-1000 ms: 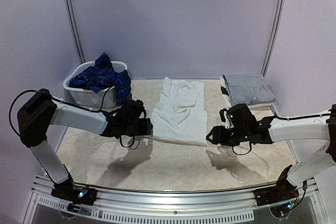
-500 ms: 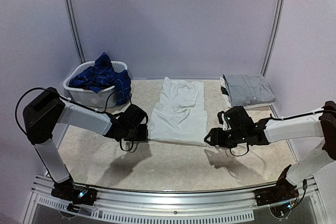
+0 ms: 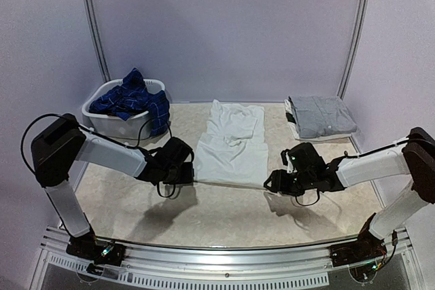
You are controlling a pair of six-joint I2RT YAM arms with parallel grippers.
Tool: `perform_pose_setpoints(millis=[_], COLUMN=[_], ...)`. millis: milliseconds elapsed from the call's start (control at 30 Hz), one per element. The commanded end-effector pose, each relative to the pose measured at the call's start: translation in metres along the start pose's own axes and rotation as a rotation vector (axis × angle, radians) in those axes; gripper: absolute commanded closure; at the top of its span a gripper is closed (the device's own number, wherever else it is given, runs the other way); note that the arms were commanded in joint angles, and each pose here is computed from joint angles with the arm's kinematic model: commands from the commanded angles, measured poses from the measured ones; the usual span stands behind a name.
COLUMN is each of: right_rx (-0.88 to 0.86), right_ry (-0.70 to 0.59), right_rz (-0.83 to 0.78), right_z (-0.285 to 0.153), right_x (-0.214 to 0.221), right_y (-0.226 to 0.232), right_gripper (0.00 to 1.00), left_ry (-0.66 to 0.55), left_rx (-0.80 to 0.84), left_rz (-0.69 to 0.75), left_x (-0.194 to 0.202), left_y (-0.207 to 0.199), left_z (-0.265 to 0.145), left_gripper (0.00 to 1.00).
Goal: Fold and stack the mixed laundry pile
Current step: Fold the 2/3-rectangle-folded T-shirt at the center of the board.
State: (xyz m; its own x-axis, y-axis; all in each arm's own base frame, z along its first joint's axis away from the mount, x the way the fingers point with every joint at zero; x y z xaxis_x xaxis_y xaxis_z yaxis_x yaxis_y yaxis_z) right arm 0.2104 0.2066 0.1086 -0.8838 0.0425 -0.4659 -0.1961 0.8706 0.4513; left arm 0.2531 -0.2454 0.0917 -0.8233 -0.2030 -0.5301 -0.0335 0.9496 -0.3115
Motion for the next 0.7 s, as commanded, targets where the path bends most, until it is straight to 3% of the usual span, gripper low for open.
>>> perform_pose_setpoints(millis=[0, 300, 667], right_rx=[-0.009, -0.017, -0.058], right_ry=[0.005, 0.053, 0.068], right_rz=[0.021, 0.034, 0.037], right_z=[0.015, 0.032, 0.033], right_x=[0.004, 0.008, 0.008], right_y=[-0.001, -0.002, 0.002], right_gripper=[0.40, 0.55, 0.78], left_ry=[0.063, 0.055, 0.028], left_rx=[-0.051, -0.039, 0.028], left_rz=[0.024, 0.024, 0.017], left_x=[0.020, 0.021, 0.019], left_y=[0.011, 0.011, 0.007], left_z=[0.004, 0.005, 0.004], left_gripper=[0.72, 0.86, 0.94])
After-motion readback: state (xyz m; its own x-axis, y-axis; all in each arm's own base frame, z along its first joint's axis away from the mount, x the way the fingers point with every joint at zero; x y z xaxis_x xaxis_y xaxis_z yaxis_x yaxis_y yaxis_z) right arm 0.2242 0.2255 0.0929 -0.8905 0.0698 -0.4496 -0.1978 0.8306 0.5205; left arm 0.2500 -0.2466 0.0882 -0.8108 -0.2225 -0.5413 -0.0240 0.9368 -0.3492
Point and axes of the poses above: each gripper's point midway between its finger pads, its own z axis out along the fingers, its own y axis along the line the jaws close on, x = y × z, the point moved 10 cm from there along -z, back along the fingers, and after that the axes turned 7 degrees about -z, right-handed, at the moved point
